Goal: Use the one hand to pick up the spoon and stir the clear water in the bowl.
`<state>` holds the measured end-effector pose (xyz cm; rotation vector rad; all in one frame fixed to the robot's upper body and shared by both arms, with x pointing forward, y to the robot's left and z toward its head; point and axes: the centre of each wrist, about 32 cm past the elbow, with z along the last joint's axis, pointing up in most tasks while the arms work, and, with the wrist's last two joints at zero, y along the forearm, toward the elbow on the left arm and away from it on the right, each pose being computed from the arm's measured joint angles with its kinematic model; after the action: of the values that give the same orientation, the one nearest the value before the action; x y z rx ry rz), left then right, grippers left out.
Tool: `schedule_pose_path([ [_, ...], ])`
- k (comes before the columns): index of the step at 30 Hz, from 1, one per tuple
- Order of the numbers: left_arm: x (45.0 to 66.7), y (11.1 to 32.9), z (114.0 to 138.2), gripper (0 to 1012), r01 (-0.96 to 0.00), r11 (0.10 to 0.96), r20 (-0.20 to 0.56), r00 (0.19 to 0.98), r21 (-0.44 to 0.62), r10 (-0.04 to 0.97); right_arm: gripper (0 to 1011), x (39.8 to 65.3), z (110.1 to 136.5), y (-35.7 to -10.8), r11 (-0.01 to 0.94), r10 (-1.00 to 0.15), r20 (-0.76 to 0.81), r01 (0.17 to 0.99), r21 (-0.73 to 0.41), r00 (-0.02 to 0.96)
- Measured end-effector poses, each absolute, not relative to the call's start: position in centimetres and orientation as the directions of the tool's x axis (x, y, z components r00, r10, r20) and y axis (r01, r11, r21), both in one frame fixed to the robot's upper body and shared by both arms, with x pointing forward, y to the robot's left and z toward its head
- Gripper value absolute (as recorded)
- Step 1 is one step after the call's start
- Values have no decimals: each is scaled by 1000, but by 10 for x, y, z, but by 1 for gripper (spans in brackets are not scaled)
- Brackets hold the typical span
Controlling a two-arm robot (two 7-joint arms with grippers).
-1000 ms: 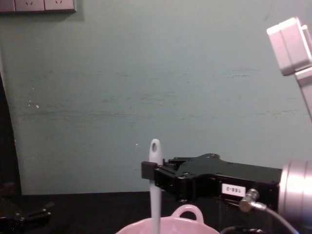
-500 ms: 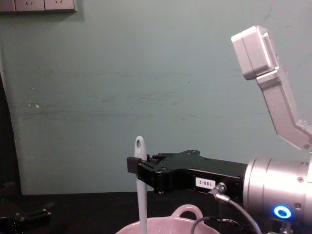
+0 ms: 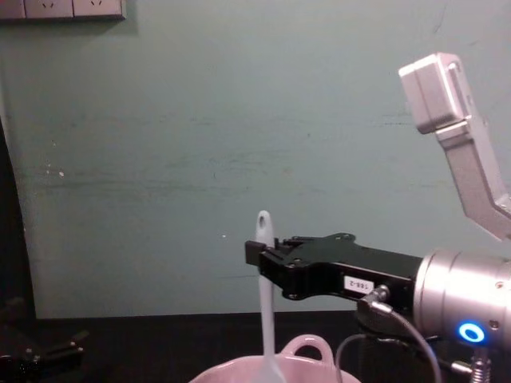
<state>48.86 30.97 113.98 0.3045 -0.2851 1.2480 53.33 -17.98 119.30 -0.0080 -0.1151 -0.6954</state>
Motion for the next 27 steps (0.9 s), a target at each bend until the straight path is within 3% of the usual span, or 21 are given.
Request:
schedule_pose_path([
  [8,489,310,1140,1011,-955,287,374,292,70,880,125,530,1194,-198,753,-656,121,657,34,745],
  [16,489,310,1140,1011,-955,287,374,292,70,880,124,513,1199,-212,795,-605,102,606,27,790],
  [27,489,310,1140,1011,-955,287,374,292,70,880,125,493,1203,-204,855,-518,81,517,25,852],
])
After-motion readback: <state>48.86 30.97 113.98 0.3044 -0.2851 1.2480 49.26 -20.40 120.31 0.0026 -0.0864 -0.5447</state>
